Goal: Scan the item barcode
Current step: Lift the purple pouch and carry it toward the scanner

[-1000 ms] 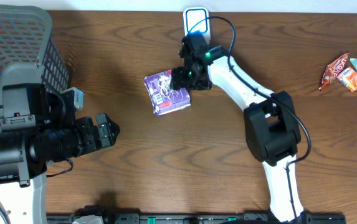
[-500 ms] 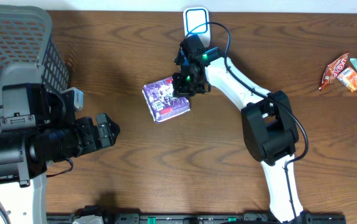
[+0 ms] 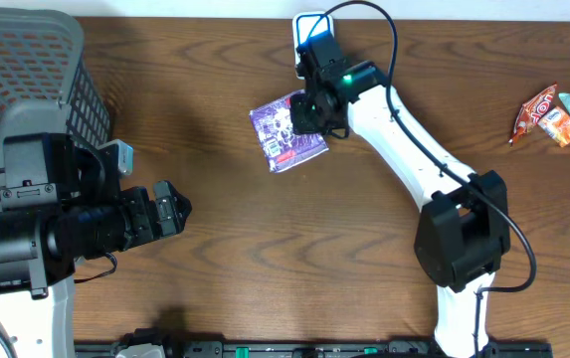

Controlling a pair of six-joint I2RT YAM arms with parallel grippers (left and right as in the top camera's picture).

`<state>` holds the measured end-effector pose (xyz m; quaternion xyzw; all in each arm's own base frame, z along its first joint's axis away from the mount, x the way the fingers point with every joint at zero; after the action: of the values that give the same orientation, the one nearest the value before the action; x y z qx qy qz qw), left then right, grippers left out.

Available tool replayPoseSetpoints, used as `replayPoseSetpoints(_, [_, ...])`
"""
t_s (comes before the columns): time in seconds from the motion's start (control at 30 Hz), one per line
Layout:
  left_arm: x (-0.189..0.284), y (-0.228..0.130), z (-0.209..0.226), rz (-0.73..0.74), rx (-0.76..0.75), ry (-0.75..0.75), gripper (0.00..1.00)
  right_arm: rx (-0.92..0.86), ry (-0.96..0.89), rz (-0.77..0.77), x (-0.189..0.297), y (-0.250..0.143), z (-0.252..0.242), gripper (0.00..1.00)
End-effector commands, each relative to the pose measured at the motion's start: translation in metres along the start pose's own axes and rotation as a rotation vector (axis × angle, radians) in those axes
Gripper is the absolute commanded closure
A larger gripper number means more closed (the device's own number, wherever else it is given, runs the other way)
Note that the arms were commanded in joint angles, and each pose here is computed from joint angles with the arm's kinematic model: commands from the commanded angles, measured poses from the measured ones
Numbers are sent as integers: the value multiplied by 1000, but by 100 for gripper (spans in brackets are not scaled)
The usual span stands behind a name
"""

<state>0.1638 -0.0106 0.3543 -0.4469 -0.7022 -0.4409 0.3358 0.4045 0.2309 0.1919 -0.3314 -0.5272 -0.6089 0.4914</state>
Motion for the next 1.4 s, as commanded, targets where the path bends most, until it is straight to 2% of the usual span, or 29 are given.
replayPoseSetpoints(0.0, [0, 0, 0, 4, 0, -3, 2, -8, -164, -92, 3, 3, -3, 99])
replayPoseSetpoints(0.33, [0, 0, 0, 4, 0, -3, 2, -32, -444, -379, 34, 29, -18, 99])
replayPoseSetpoints(0.47, [0, 0, 0, 4, 0, -3, 2, -18, -442, -317, 32, 21, -19, 99])
replayPoseSetpoints(0.6, [0, 0, 0, 4, 0, -3, 2, 8, -541, -235, 33, 7, -30, 99])
replayPoseSetpoints(0.77, [0, 0, 0, 4, 0, -3, 2, 71, -927, -316, 56, 4, -52, 99])
replayPoseSetpoints(0.83, [0, 0, 0, 4, 0, -3, 2, 94, -1005, -321, 61, 2, -57, 99])
replayPoseSetpoints(1.07, [0, 0, 0, 4, 0, -3, 2, 65, -943, -214, 46, -15, -61, 99])
replayPoseSetpoints(1.27, [0, 0, 0, 4, 0, -3, 2, 62, -972, -197, 14, -35, -74, 99])
replayPoseSetpoints(1.37, [0, 0, 0, 4, 0, -3, 2, 81, -1011, -193, 1, -46, -82, 93])
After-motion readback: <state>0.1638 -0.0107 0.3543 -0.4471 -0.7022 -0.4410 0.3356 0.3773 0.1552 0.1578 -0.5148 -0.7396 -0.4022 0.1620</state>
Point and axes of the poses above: each gripper's point midway between its finger pads, its own x axis back along the fingers, its own z axis along the line the jaws close on, y = z × x, the point moved 9 cm from there along x, back along the fingers, and after that the axes turned 4 degrees about -x, right-handed, at the moved point
